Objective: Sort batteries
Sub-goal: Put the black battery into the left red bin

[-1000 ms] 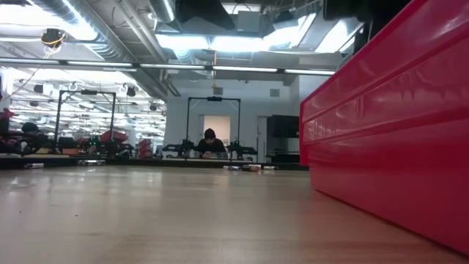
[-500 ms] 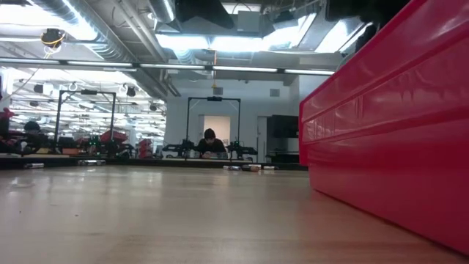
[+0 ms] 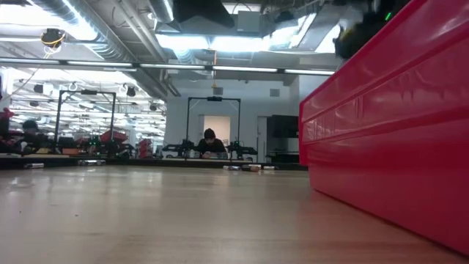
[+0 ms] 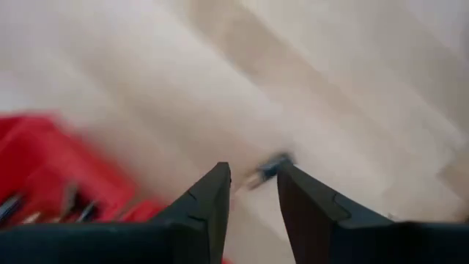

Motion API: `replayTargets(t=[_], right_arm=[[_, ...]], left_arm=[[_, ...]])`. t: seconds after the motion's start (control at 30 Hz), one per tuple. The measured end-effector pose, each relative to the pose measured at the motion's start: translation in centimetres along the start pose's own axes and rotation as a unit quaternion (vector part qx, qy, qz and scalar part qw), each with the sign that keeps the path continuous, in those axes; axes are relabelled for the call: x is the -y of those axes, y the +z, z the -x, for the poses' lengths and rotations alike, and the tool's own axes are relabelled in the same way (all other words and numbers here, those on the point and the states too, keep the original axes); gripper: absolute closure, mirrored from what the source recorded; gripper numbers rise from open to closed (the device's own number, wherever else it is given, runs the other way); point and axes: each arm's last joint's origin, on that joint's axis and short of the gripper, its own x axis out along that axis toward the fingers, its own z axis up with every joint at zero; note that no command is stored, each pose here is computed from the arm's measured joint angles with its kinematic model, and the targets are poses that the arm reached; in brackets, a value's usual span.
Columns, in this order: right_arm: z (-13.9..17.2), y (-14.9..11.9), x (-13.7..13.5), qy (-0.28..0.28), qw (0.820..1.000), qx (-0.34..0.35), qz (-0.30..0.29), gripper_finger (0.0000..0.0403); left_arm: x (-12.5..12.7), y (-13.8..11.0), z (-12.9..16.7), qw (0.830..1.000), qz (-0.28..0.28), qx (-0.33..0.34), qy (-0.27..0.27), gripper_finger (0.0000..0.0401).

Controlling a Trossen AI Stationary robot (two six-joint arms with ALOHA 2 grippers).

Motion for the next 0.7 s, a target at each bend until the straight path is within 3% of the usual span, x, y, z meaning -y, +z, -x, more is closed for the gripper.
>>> replayTargets(t=[0.2, 0.4, 0.7], right_arm=[[-2.9, 0.9, 2.4, -0.026, 0.997, -0.029, -0.07, 0.0287], [-5.2, 0.7, 2.5, 0.007, 0.995, -0.024, -0.098, 0.028], [-7.2, 0.7, 2.0, 0.003, 0.995, -0.028, -0.098, 0.0179]], left_arm=[[0.1, 0.2, 0.0, 1.0, 0.016, 0.012, -0.007, 0.0164], [0.2, 0.2, 0.0, 0.999, 0.029, 0.013, -0.008, 0.0164], [0.1, 0.3, 0.0, 0.999, 0.03, 0.016, -0.003, 0.0164]])
